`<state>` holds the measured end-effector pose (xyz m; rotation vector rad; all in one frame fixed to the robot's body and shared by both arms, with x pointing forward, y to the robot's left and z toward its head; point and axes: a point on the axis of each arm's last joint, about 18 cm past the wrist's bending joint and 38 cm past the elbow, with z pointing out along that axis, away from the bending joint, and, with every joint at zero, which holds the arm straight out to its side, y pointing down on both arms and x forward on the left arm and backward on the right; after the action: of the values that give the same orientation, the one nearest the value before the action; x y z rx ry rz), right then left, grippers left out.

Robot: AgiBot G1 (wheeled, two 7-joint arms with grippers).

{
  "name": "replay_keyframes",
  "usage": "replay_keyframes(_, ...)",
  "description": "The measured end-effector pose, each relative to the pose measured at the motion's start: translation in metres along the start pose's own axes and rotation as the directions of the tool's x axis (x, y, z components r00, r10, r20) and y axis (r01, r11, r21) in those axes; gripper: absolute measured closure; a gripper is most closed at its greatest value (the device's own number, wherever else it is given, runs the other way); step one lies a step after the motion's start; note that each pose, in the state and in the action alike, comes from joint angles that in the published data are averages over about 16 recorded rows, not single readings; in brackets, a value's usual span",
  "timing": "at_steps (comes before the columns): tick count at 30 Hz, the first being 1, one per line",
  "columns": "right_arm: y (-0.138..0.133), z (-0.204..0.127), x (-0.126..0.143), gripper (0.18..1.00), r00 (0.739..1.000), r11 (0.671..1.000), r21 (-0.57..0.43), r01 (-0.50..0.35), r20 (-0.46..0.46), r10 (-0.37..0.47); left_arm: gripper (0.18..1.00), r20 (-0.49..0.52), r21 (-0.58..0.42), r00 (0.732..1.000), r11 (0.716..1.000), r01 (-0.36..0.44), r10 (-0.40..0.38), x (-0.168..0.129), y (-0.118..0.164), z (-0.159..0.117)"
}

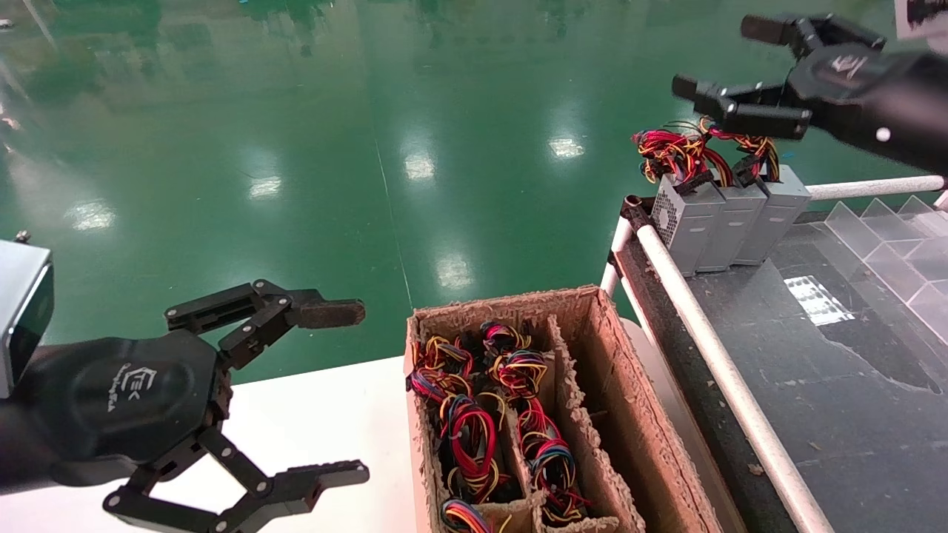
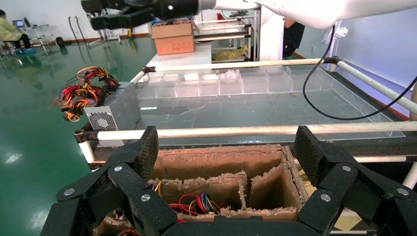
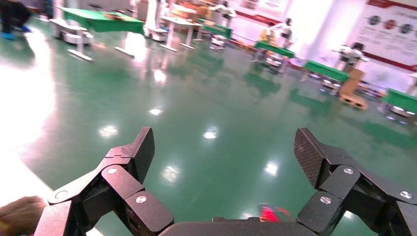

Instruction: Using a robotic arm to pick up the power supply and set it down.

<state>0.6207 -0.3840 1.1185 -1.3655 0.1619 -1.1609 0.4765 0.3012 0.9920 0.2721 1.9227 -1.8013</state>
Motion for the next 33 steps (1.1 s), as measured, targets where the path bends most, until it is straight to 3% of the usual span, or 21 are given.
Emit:
replay_keyframes(8,0.005,-0.015,-0.042,0.178,0.99,0.999,0.027,-0.024,0.138,0.02,0.184,0.0,0.0,1.0,1.0,0.0,0.0,0.0,0.0,0.0)
replay_keyframes(15,0.007,-0.031,-0.083,0.178,0.961,0.998,0.036,-0.054,0.274,0.042,0.184,0.0,0.0,1.0,1.0,0.0,0.0,0.0,0.0,0.0)
replay_keyframes(21,0.008,-0.047,-0.122,0.178,0.915,0.996,0.032,-0.085,0.397,0.066,0.184,0.0,0.0,1.0,1.0,0.0,0.0,0.0,0.0,0.0)
replay_keyframes(27,0.007,-0.065,-0.161,0.178,0.851,0.993,0.016,-0.119,0.516,0.093,0.184,0.0,0.0,1.0,1.0,0.0,0.0,0.0,0.0,0.0)
replay_keyframes(33,0.006,-0.075,-0.181,0.178,0.811,0.991,0.005,-0.136,0.574,0.109,0.184,0.0,0.0,1.0,1.0,0.0,0.0,0.0,0.0,0.0)
